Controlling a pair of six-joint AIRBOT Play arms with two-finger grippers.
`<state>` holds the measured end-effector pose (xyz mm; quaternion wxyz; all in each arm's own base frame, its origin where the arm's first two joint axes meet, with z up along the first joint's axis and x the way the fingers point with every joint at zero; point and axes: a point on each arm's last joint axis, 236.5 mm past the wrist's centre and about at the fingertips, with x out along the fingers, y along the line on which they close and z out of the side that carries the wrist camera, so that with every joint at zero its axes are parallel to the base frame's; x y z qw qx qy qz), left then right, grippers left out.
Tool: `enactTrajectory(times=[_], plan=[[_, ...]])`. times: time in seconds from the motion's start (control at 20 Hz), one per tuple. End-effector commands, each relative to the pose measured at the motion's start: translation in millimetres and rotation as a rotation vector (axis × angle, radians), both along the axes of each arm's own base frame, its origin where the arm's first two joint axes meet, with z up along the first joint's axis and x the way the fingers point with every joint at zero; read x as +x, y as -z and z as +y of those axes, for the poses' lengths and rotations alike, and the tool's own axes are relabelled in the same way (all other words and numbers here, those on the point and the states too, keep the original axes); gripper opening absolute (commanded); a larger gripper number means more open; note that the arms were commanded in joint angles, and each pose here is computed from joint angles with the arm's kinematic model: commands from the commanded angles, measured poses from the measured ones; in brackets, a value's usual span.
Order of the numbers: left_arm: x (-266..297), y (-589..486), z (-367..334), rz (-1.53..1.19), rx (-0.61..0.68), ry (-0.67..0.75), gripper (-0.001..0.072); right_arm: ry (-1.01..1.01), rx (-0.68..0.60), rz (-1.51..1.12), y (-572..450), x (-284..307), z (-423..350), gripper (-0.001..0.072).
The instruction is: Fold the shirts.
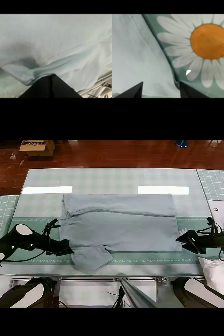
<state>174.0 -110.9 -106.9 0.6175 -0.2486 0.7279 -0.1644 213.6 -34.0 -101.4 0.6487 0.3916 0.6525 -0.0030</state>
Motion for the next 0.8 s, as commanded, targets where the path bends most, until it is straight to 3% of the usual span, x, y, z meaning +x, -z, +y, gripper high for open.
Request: enactTrajectory(times=[0.0,0.2,0.3,0.5,0.75], plan=[[3,-1,-1,-0.008,-0.005,-0.011,0.0028,-0.03,0.021,0.013,0,-4,10,0.0435],[7,0,-2,-0.023,-0.006,-0.021,0.0028,-0.248,0.032,0.009,-2,-9,46,0.0293],[14,-4,-1,-0.066,-0.005,0.008,0.0027,-0.318,0.026,0.004,-7,-7,56,0.0025],[71,-59,4,-0.289,0.01,0.037,0.0027,-0.353,-0.022,-0.151,-57,35,46,0.0029],[164,-162,3,-0.638,-0.016,-0.055,0.0027,-0.147,-0.061,-0.508,-146,137,47,0.0028]])
